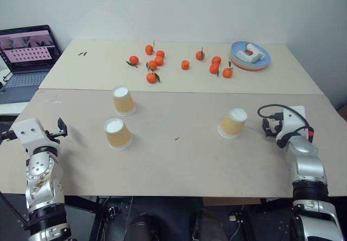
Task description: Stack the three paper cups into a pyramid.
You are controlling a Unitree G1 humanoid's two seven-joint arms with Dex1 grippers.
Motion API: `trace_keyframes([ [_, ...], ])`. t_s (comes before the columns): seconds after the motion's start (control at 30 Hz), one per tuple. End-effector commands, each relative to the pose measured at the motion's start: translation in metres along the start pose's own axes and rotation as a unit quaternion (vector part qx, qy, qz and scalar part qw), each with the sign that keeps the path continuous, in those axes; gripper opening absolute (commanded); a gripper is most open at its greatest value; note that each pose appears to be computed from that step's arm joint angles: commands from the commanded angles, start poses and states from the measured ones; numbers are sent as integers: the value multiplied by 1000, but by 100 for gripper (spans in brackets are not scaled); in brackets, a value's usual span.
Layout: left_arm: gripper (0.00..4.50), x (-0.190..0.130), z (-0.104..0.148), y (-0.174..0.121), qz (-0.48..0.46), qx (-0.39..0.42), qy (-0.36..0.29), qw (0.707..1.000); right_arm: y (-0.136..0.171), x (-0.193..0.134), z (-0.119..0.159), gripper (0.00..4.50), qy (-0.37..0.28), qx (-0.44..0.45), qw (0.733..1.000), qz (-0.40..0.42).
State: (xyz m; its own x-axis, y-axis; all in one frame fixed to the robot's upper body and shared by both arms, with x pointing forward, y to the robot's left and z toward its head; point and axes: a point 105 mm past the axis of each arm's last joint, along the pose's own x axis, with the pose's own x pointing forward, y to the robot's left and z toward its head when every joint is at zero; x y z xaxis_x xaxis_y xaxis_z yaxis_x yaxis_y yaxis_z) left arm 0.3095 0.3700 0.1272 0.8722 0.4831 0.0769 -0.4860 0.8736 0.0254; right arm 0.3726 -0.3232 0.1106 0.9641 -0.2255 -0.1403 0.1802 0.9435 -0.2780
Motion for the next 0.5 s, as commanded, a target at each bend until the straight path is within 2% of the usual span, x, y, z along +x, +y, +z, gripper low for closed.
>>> trace_keyframes([
  [0.03,450,3,12,-8,-18,-4,-25,1000,-35,-4,34,446,-50,-1,997,-53],
  [0.1,450,4,11,-13,-35,-6,-20,999,-67,-11,69,446,-92,11,991,-100],
  [0.13,450,4,11,-14,-41,-9,-20,999,-74,-13,87,446,-113,23,988,-105],
  [0.2,450,2,11,-15,-54,-13,-20,998,-60,-17,132,446,-170,56,983,-34],
  [0.27,450,1,12,-16,-72,-14,-20,997,-26,-36,191,446,-247,89,960,94],
  [0.33,450,-1,13,-16,-85,-11,-18,996,7,-69,239,446,-310,112,918,219],
  [0.37,450,-1,13,-17,-94,-10,-18,995,29,-92,259,446,-334,107,887,299],
  [0.4,450,-2,15,-19,-102,-12,-19,994,46,-111,269,446,-345,95,862,360],
  [0.43,450,-6,20,-33,-153,-20,-22,988,79,-138,270,446,-339,53,822,454],
  [0.47,450,-10,23,-43,-190,-26,-23,981,100,-158,265,446,-327,23,792,515],
  [0.5,450,-17,30,-55,-238,-24,-28,971,121,-173,251,446,-300,-12,764,571],
])
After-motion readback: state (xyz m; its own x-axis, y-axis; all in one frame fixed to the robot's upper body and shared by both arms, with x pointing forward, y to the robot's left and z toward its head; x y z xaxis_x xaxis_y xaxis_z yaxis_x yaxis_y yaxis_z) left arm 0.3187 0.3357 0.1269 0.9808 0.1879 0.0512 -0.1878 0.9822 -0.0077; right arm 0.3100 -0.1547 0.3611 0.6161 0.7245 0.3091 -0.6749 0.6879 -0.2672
